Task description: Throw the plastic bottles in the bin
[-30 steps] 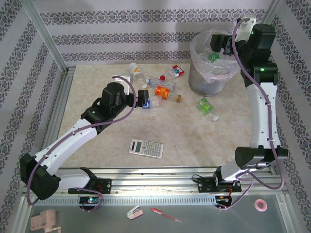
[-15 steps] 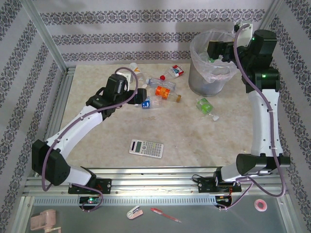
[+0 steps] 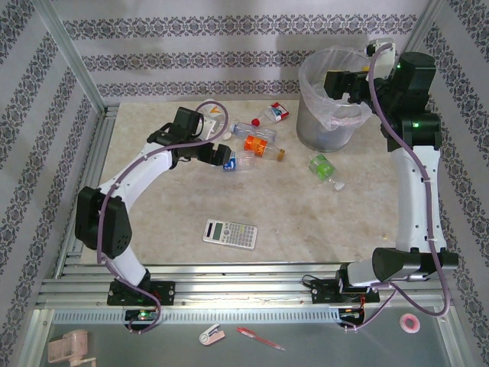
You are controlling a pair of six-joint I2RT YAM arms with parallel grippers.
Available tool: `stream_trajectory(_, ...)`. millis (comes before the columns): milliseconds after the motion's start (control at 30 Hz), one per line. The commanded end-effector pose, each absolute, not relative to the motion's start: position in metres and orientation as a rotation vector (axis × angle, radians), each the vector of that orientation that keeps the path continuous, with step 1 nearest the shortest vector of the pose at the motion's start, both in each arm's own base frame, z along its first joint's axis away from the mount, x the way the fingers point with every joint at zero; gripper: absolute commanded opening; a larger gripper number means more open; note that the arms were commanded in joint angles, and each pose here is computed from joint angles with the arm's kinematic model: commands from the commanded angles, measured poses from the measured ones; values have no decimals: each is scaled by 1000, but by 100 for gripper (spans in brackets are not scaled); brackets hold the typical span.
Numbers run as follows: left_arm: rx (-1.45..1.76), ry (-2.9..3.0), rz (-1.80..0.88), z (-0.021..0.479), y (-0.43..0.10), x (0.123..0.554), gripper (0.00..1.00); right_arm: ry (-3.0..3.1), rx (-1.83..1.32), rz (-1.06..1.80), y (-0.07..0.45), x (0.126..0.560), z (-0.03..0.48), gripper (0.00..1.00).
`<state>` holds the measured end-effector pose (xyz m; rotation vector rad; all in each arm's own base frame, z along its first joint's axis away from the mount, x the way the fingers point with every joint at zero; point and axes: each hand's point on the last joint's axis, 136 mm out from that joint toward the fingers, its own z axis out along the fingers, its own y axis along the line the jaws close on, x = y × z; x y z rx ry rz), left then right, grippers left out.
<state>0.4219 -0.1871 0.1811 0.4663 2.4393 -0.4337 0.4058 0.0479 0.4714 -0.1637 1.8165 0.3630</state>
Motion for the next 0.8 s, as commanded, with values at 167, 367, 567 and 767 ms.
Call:
stream_trajectory(167,698,2482,-488,159,-186,436,100,1802,-206,382,57,389,476,98)
stream_trajectory(367,844,2493,-536,137,-185,442,100,1808,-209,374,57,384,476,98)
stream_trajectory(567,896,2494,-532,121,-171,452,100,1815,-211,364,57,379,474,98)
stream_trajectory(767,1032,2509,-529,103,-168,451,100,1821,-215,361,57,375,472,98)
